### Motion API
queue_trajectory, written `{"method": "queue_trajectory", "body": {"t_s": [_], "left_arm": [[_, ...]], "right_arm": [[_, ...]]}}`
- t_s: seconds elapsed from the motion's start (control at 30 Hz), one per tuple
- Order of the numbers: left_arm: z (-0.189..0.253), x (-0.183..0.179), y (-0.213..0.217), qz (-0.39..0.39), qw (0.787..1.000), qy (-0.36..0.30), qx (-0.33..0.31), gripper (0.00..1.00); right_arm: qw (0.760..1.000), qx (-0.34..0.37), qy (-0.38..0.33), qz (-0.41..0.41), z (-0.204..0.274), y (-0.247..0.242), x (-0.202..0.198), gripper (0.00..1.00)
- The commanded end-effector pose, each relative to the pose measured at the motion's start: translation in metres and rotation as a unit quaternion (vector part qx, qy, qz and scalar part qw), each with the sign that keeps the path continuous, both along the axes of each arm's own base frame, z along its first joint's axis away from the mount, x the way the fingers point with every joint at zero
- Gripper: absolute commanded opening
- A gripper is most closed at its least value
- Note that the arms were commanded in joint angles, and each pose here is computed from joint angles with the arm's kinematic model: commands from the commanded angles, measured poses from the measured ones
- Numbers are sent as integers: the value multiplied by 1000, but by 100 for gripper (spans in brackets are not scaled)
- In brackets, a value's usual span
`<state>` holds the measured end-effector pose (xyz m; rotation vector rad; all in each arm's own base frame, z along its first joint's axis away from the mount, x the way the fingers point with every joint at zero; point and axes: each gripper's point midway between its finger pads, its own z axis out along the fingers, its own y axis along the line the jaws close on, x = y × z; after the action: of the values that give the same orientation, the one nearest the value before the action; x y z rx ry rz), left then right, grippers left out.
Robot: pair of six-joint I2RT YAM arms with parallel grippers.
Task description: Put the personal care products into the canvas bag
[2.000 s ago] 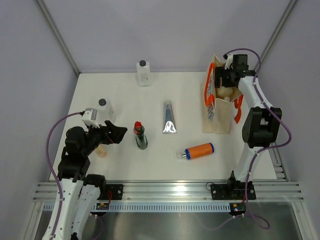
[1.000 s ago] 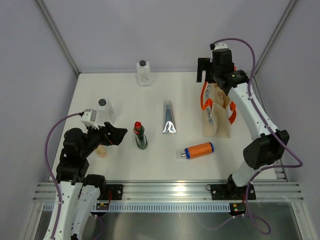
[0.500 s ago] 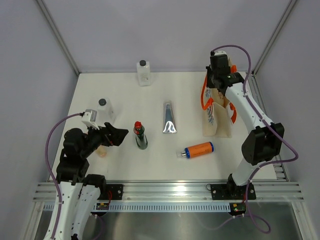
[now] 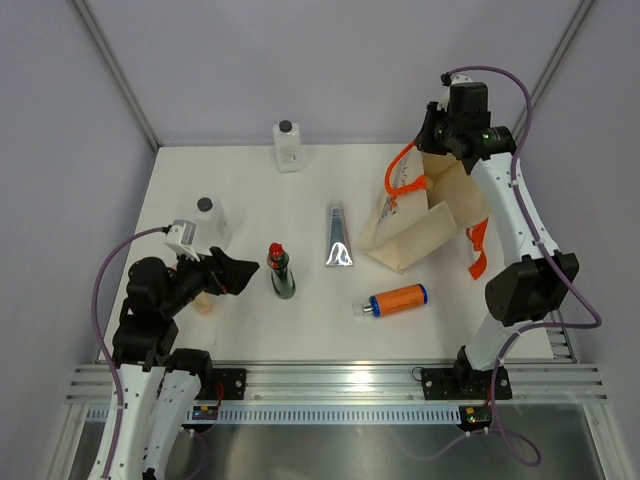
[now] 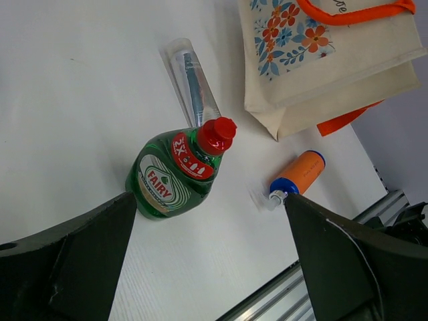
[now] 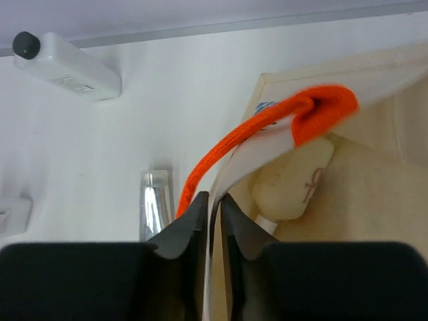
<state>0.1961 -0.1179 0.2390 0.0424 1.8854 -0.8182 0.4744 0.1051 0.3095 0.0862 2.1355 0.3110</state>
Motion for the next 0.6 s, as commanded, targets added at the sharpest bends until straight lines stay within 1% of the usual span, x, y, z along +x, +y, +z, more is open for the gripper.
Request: {"method": "queue_trajectory", "body": {"t_s": [0.0, 0.03, 0.07, 0.13, 0.2, 0.3, 0.33, 0.37, 0.4, 0.43, 0.47, 0.5, 0.53, 0.57], "left_arm": [[7, -1, -7, -24, 1000, -17, -12, 99], [5, -1, -7, -25, 1000, -14, -11, 99], [5, -2, -8, -27, 999, -15, -10, 99], [5, -2, -8, -27, 1000, -12, -10, 99], [6, -2, -8, -27, 999, -14, -10, 99], [7, -2, -8, -28, 999, -15, -9, 99], [6, -1, -8, -29, 999, -14, -9, 99], [6, -2, -8, -30, 999, -16, -6, 99], [6, -2, -8, -30, 999, -17, -5, 99], [5, -2, -8, -31, 999, -15, -3, 99], [5, -2, -7, -30, 999, -16, 0, 99], [5, -1, -7, -30, 999, -15, 0, 99], [6, -2, -8, -32, 999, -16, 1, 99], [6, -2, -8, -33, 999, -15, 0, 99]], "right_arm": [[996, 21, -56, 70, 17, 19, 12, 28], [994, 24, -51, 93, 10, 25, 9, 36], [991, 14, -58, 116, 11, 29, 7, 54], [985, 17, -63, 158, 13, 37, 0, 73], [977, 10, -73, 200, 19, 42, -9, 86], [942, -4, -114, 314, 44, 58, -43, 95], [919, 9, -130, 371, 51, 70, -62, 96], [894, -14, -157, 419, 56, 74, -77, 96], [868, -19, -185, 461, 70, 79, -101, 97], [820, 2, -210, 533, 79, 91, -133, 98], [777, -28, -221, 589, 68, 91, -162, 98], [751, -34, -227, 619, 64, 93, -180, 99], [718, -61, -212, 660, 47, 97, -205, 99], [701, -77, -193, 682, 32, 99, -216, 98]]}}
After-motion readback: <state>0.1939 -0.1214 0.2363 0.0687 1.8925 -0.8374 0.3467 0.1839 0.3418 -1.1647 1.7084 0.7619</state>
